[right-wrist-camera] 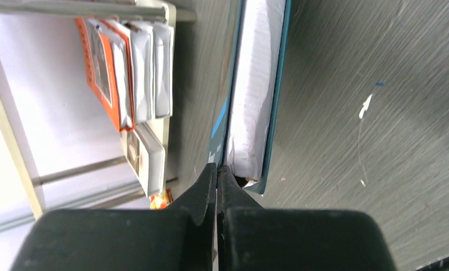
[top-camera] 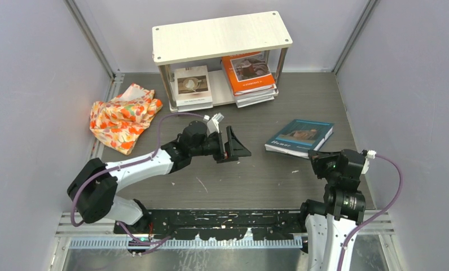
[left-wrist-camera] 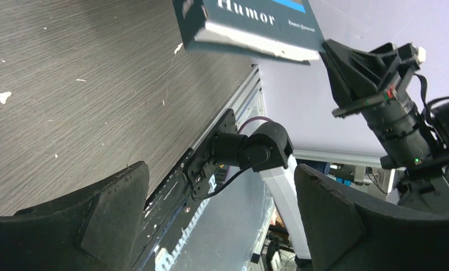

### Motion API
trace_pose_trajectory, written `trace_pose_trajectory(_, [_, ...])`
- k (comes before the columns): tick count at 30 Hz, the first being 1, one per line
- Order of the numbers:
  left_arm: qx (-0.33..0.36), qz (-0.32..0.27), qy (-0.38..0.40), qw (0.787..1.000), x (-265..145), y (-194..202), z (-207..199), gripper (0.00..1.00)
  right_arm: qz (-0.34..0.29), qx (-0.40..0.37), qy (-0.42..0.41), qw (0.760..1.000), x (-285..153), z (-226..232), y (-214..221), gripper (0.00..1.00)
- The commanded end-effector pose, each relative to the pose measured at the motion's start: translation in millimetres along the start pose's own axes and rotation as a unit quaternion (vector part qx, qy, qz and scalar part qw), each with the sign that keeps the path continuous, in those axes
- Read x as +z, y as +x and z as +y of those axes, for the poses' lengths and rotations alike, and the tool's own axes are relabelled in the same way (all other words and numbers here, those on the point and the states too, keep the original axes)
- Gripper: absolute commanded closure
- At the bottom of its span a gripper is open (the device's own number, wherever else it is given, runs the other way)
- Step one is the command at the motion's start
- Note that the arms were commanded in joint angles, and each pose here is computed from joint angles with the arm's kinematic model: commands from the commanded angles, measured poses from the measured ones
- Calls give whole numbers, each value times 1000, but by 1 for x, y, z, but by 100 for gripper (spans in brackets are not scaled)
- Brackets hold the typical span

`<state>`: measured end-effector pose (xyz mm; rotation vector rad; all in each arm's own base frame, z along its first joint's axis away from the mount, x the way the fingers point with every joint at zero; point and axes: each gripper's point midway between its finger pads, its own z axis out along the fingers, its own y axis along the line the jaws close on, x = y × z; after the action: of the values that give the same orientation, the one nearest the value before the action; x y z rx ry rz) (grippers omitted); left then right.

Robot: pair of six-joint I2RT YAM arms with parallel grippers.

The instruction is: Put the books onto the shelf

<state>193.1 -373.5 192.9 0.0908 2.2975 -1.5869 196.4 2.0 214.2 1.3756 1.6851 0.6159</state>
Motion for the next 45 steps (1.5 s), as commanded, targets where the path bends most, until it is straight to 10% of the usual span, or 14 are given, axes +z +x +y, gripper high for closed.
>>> trace_pose_trajectory(1, [-12,-32,33,999,13,-12,-16,0,42,-7,-45,998,-33,23,14,99])
trace_pose_trajectory(45, [-209,-42,94,973,71,-20,-19,0,145,-8,-127,981,-71,49,50,99])
